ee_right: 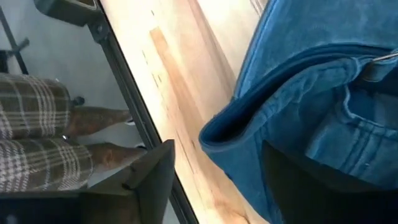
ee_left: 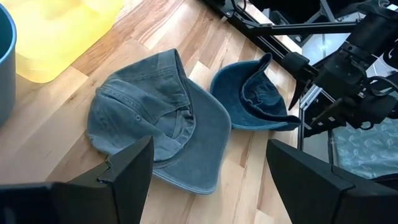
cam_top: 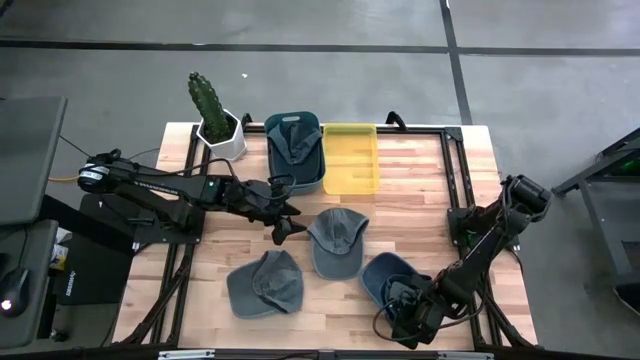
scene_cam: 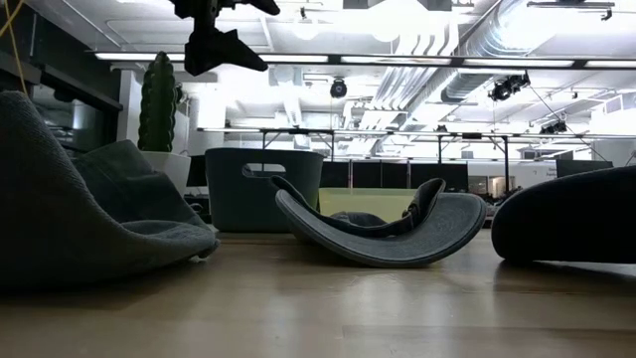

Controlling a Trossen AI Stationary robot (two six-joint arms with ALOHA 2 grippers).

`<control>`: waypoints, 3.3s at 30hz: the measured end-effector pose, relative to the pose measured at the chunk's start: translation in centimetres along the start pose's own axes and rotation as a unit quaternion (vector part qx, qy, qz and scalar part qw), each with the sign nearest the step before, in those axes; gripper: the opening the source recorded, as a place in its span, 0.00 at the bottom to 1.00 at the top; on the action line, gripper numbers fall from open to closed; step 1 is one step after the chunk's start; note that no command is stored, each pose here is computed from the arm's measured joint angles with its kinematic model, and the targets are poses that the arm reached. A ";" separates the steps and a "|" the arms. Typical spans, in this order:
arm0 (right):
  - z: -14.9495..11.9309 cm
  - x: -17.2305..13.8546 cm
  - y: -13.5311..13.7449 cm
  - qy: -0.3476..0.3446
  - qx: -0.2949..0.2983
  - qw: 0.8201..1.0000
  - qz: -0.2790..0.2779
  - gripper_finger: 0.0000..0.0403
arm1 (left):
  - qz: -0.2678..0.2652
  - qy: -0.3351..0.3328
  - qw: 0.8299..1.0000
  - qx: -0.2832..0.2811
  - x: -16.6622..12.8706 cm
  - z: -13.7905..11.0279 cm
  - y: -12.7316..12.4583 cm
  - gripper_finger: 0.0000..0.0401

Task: Pick & Place hat
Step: Put the blue cap into the blue bin

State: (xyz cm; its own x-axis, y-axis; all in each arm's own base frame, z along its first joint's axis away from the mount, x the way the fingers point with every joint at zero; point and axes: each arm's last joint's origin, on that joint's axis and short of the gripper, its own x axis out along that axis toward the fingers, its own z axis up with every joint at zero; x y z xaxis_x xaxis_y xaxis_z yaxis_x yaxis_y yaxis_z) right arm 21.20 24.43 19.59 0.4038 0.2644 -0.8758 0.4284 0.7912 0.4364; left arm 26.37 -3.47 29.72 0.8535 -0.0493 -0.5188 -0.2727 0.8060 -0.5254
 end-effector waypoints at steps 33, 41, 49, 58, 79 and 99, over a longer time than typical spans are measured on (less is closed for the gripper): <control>2.7 5.3 -2.0 0.061 0.078 0.993 -0.067 0.67 | -0.001 0.002 1.000 0.000 0.0 0.0 0.0 0.72; 2.9 5.2 -2.3 0.091 0.086 0.989 -0.074 0.35 | -0.001 0.002 1.000 0.000 0.0 0.0 0.0 0.72; 3.4 5.3 -2.4 0.115 0.090 0.987 -0.067 0.05 | -0.002 0.003 1.000 0.000 0.0 0.0 0.0 0.72; 3.5 4.2 -2.4 0.135 0.089 0.985 -0.059 0.03 | -0.006 0.005 1.000 0.000 0.0 0.0 0.0 0.72; 3.7 -5.3 -4.5 0.100 0.051 0.988 -0.108 0.03 | -0.008 0.001 1.000 -0.014 0.0 0.0 -0.1 0.72; 5.7 -10.9 -6.7 0.032 -0.124 0.978 -0.168 0.03 | -0.005 -0.002 0.995 -0.095 0.0 0.1 -0.1 0.72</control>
State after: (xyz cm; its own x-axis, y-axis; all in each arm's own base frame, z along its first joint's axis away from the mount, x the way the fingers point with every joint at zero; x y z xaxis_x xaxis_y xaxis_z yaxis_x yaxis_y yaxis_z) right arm 18.52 13.11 27.37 0.2193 -0.0047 -0.9756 0.3162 0.9464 0.0665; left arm 26.42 -3.48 29.79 0.8577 -0.0539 -0.5113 -0.3439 0.6790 -0.6486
